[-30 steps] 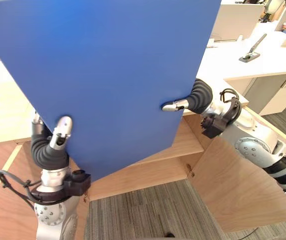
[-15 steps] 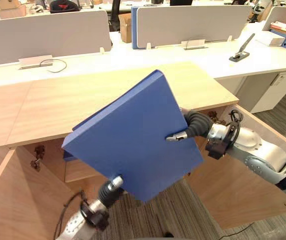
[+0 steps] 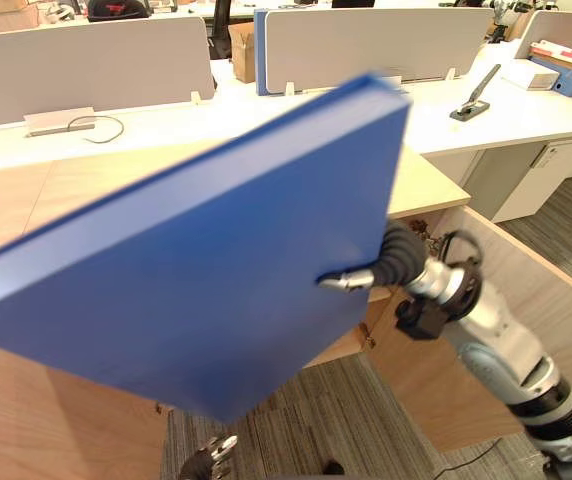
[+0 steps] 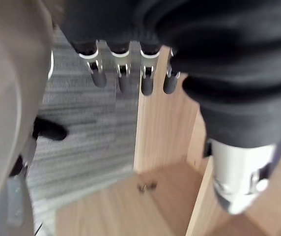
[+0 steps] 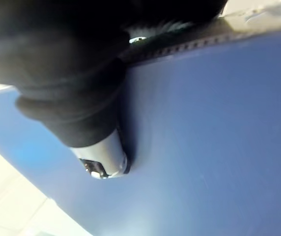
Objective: Walk over to the cabinet, pick up the folder, carry it to the office cabinet, place the folder inside the office cabinet, then close the office cabinet door
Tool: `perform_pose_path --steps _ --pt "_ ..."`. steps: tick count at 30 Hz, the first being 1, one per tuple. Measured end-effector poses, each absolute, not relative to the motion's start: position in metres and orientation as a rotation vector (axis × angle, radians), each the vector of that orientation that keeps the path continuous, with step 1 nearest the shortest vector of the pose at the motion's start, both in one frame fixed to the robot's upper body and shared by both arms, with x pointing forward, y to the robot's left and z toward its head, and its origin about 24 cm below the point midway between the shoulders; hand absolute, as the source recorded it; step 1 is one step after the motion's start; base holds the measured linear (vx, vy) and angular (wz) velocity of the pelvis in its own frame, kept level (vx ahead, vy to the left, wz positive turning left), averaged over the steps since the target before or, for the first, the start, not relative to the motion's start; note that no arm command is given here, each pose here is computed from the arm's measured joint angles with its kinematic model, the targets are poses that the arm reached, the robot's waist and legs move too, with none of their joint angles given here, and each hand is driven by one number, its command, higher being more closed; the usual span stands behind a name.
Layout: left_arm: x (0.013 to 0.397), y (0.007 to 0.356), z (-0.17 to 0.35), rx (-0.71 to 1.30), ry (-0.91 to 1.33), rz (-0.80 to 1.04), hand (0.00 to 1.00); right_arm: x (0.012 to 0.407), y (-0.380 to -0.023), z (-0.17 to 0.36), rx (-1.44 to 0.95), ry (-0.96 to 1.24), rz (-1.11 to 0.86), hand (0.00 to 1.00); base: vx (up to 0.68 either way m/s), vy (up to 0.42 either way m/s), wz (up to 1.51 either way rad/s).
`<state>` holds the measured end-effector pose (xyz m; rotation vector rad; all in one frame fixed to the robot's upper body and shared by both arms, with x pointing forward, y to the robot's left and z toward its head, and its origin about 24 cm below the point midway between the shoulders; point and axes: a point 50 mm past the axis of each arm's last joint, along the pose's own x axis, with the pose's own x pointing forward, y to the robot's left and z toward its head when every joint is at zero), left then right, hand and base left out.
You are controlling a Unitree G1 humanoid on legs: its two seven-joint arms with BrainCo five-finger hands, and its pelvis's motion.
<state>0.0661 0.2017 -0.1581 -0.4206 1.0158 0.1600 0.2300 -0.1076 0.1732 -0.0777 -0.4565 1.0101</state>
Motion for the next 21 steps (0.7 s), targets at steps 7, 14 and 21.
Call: perform_pose_path --steps 7,14,21 --pt "0.028 0.229 -0.164 -0.388 1.099 0.474 0.00 0.212 -0.101 0.076 -0.604 -0.258 0.989 1.00 -0.04 0.014 0.04" --pt "0.029 0.237 -0.163 -0.275 1.122 0.504 0.00 0.192 -0.144 -0.048 -1.327 0.096 1.186 1.00 -0.05 0.018 0.11" --pt "0.054 0.224 -0.158 -0.263 1.023 0.479 0.00 0.235 -0.161 -0.061 -0.812 0.410 0.680 1.00 -0.03 0.021 0.20"
